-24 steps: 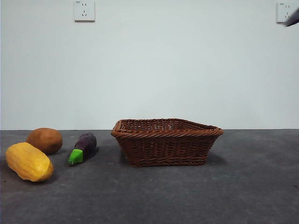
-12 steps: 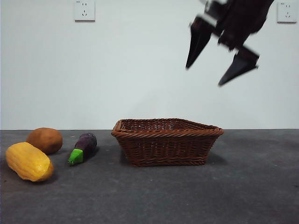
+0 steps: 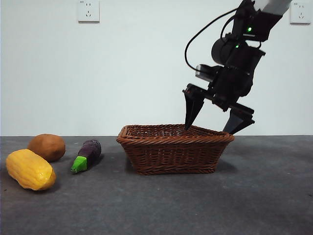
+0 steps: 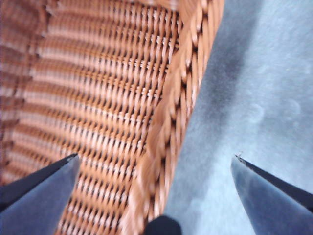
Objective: Help me put the vegetables on the table into the basket
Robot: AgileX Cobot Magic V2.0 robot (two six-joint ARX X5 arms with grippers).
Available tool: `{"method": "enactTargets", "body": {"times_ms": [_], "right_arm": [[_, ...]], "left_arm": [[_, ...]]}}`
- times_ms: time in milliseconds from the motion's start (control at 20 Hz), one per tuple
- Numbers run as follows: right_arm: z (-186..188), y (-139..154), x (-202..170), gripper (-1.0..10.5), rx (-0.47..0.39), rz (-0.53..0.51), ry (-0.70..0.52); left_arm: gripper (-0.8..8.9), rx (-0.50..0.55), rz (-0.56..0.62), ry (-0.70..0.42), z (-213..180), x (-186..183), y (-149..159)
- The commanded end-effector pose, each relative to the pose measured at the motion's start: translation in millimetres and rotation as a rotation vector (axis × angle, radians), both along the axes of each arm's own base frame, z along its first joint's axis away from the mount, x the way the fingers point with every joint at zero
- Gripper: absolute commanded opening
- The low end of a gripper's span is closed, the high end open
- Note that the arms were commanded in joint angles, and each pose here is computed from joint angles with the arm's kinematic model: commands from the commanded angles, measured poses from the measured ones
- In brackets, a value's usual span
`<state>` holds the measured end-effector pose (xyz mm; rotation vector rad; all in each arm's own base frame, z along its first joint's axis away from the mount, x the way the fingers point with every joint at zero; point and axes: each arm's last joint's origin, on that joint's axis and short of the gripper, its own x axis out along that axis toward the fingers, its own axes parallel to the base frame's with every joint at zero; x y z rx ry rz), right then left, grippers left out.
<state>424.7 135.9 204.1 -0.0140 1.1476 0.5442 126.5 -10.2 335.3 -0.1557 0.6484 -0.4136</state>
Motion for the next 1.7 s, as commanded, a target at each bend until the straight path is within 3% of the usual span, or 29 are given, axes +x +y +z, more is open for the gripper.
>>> {"method": "enactTargets", "body": {"times_ms": [50,350,500,550,750,850,1050,1350,1700], "right_arm": [[-10,6,4,4.9,-0.013,0.006,-0.007],[-29,19,5,2.2,-0.029,-0.006,0.024],[-29,21,6,0.1,-0.04,-0.02,0.002],[-28,21,7,-0.1,-0.033,-0.032,-0.001],[-20,21,7,-0.1,-0.013,-0.051,-0.021],[2,19,2,-0.1,-0.002,-0.051,-0.054],[79,8,-31,-0.1,0.022,-0.026,-0.162],[186,-19,-109,-0.1,0.075,-0.005,-0.369],[215,-33,-148,-0.1,0.056,0.047,-0.437]], "left_arm": [[6.29,-0.007,0.0,0.019,-2,4,0],[6.29,-0.004,0.005,0.065,-7,15,0],[6.28,-0.003,0.006,0.086,-10,20,0],[6.28,-0.003,0.006,0.093,-10,21,0],[6.28,-0.008,0.01,0.125,-14,28,1],[6.28,-0.012,0.014,0.142,-16,31,1],[6.27,-0.017,0.018,0.186,-22,40,1],[6.26,-0.05,0.059,0.297,-36,57,1],[6.26,-0.085,0.196,0.459,-64,95,-13]]}}
